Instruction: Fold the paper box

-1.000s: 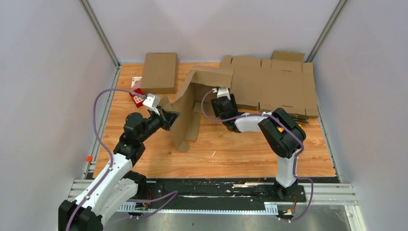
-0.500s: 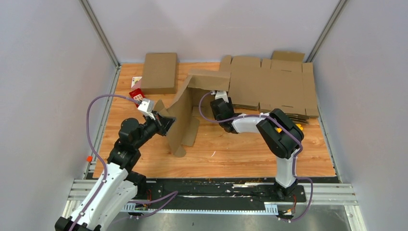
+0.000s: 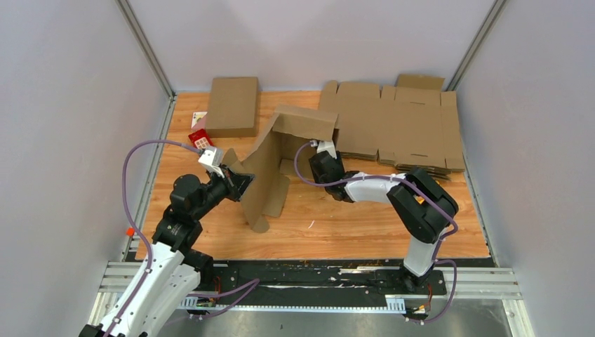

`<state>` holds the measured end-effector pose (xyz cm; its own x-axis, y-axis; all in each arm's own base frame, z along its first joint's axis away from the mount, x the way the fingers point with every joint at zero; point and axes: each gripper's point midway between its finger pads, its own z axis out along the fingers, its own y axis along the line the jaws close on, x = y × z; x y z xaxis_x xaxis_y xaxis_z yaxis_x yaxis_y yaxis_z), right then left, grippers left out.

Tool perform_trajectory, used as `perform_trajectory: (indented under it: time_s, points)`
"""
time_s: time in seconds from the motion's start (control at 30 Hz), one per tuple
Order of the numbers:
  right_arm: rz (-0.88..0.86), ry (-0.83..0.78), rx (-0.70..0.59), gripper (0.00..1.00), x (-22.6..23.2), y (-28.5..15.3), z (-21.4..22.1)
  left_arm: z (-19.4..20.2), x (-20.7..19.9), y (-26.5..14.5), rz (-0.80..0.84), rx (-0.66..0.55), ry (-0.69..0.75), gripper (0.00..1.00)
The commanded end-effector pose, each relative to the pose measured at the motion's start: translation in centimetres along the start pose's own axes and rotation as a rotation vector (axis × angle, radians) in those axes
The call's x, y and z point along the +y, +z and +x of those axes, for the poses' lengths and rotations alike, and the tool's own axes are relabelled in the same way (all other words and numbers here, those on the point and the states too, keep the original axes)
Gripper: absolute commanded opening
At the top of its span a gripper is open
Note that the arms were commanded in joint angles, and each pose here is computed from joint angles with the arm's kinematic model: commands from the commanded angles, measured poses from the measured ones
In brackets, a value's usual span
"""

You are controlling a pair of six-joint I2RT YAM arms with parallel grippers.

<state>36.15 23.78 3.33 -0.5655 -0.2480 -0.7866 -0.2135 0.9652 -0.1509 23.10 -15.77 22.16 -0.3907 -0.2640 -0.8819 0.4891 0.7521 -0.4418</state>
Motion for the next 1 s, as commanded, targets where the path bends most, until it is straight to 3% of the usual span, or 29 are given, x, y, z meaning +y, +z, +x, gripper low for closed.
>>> perform_trajectory:
  time_s: [0.0,0.13,0.23,0.57,0.8,0.97]
  points:
    - [-0.036,-0.025,0.083,0.57,0.5,-1.0,1.8,3.3,0.8,-0.4,-0.036,0.137,-0.055,0.0]
    - [-0.04,0.024,0.042,0.83,0.7,-0.4,-0.6,3.2,0.9,-0.4,-0.044,0.138,-0.04,0.0]
    - [-0.034,0.092,0.022,0.9,0.4,0.5,-2.0,3.3,1.1,-0.5,-0.054,0.144,-0.037,0.0]
    - [-0.031,0.284,-0.042,0.89,0.3,2.1,-3.7,3.3,1.1,-0.3,-0.051,0.15,-0.034,0.0]
    - [-0.108,0.215,-0.186,1.0,-0.1,0.5,-7.1,3.2,1.0,-0.3,-0.049,0.147,-0.033,0.0]
    - [-0.167,0.082,-0.227,1.0,-0.3,0.3,-8.6,3.2,1.1,-0.2,-0.05,0.149,-0.032,0.0]
